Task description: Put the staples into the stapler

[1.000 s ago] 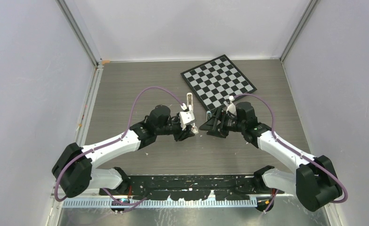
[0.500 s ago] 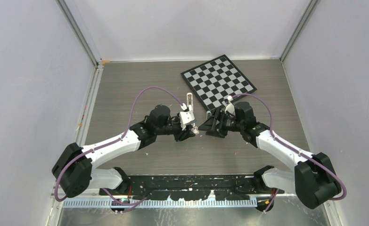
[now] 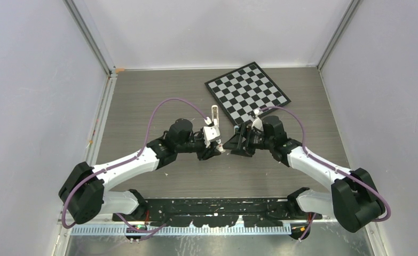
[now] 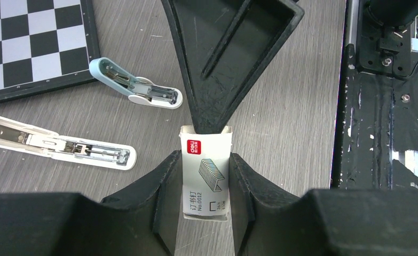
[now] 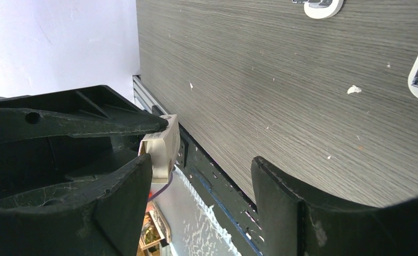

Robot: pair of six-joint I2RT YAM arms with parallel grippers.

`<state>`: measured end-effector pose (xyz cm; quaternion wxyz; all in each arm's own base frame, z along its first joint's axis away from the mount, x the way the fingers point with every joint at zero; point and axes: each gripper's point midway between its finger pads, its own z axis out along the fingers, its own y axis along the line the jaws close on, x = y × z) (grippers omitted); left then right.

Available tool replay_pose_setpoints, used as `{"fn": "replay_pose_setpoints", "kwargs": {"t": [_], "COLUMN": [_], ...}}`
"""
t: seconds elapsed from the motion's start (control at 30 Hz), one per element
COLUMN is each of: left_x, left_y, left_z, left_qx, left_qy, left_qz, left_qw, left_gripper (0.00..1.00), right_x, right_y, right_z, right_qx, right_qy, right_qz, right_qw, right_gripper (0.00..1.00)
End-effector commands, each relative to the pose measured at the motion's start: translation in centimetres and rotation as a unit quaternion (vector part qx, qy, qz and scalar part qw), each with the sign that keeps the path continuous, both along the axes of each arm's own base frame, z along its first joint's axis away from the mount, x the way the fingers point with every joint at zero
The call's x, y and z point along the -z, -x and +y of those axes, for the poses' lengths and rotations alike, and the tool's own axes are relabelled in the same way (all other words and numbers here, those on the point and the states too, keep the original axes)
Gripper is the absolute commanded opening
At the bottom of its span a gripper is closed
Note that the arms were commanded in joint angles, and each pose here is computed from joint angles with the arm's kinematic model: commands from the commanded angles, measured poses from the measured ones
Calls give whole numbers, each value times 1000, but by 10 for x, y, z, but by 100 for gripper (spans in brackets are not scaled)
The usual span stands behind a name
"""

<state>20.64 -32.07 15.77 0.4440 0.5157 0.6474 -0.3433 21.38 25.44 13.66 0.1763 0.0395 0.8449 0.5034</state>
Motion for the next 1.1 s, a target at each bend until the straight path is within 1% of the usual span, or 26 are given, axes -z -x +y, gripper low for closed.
{"fn": "replay_pose_setpoints", "kwargs": {"t": [0.0, 0.2, 0.33, 0.47, 0.6, 0.7, 0.8, 1.07], "left_x": [-35, -37, -30, -18, -11, -11, -10, -10], "left_y": [-2, -4, -6, -12, -13, -12, -11, -7], "left_z": [-9, -10, -8, -3, -1, -1, -1, -4], "left_qx": [11, 7, 5, -7, -4, -2, 2, 16], "left_qy": [53, 60, 46, 30, 18, 17, 15, 14], "left_qz": [-35, -41, -40, -35, -29, -28, -25, -19], "left_qw": [998, 997, 998, 999, 999, 999, 1000, 1000], "left_gripper": [36, 36, 36, 35, 35, 35, 35, 35], "right_x": [-2, 1, -1, -17, -34, -43, -41, -36], "right_y": [3, 7, 6, 3, 3, 5, 6, 2], "right_z": [9, 12, 9, -1, -7, -1, 4, 15], "right_qx": [-14, -19, -7, 24, 34, 17, 6, -2], "right_qy": [-6, -1, 7, 27, 41, 22, 17, 25], "right_qz": [-10, -6, -8, -19, -34, -34, -24, -12], "right_qw": [1000, 1000, 1000, 999, 998, 999, 1000, 1000], "right_gripper": [72, 72, 70, 70, 73, 76, 77, 76]}}
